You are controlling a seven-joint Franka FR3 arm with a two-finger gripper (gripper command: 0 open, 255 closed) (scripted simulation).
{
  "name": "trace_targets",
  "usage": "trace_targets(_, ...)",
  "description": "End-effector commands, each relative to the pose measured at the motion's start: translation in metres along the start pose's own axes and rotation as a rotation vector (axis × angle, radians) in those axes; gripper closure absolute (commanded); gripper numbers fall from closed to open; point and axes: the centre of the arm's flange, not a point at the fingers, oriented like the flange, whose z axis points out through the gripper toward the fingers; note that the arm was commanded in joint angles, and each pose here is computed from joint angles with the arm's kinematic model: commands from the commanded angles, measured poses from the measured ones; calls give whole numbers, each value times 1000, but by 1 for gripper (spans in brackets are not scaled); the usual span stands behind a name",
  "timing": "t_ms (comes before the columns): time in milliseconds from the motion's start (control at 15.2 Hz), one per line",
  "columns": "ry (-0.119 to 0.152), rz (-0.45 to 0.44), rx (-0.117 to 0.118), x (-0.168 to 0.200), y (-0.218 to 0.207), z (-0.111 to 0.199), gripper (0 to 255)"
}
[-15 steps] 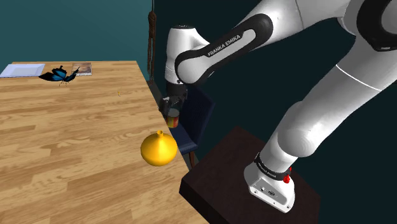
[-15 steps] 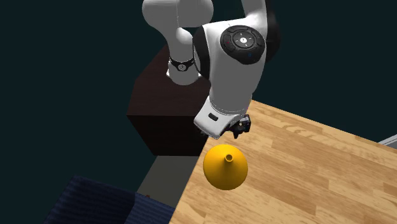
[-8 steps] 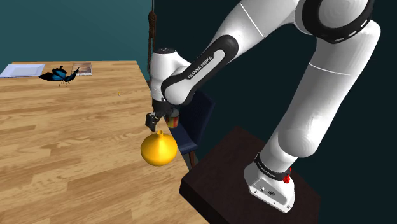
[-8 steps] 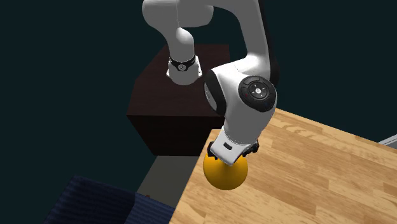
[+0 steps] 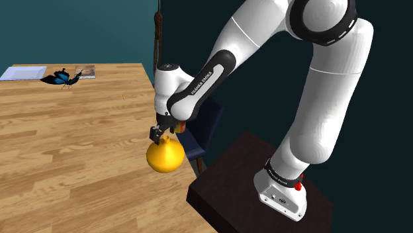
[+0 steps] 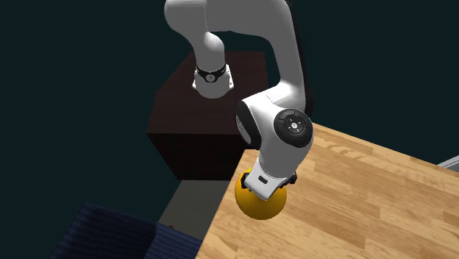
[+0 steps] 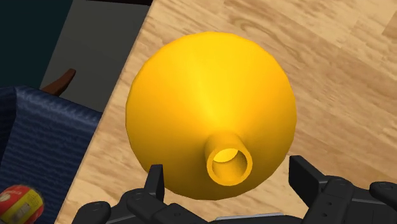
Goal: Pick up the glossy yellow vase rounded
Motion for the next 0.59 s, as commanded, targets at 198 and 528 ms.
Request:
trace_targets(198, 0, 0, 0, -1, 0, 6, 255)
trace_targets(528, 0, 0, 0, 0, 0, 6, 255)
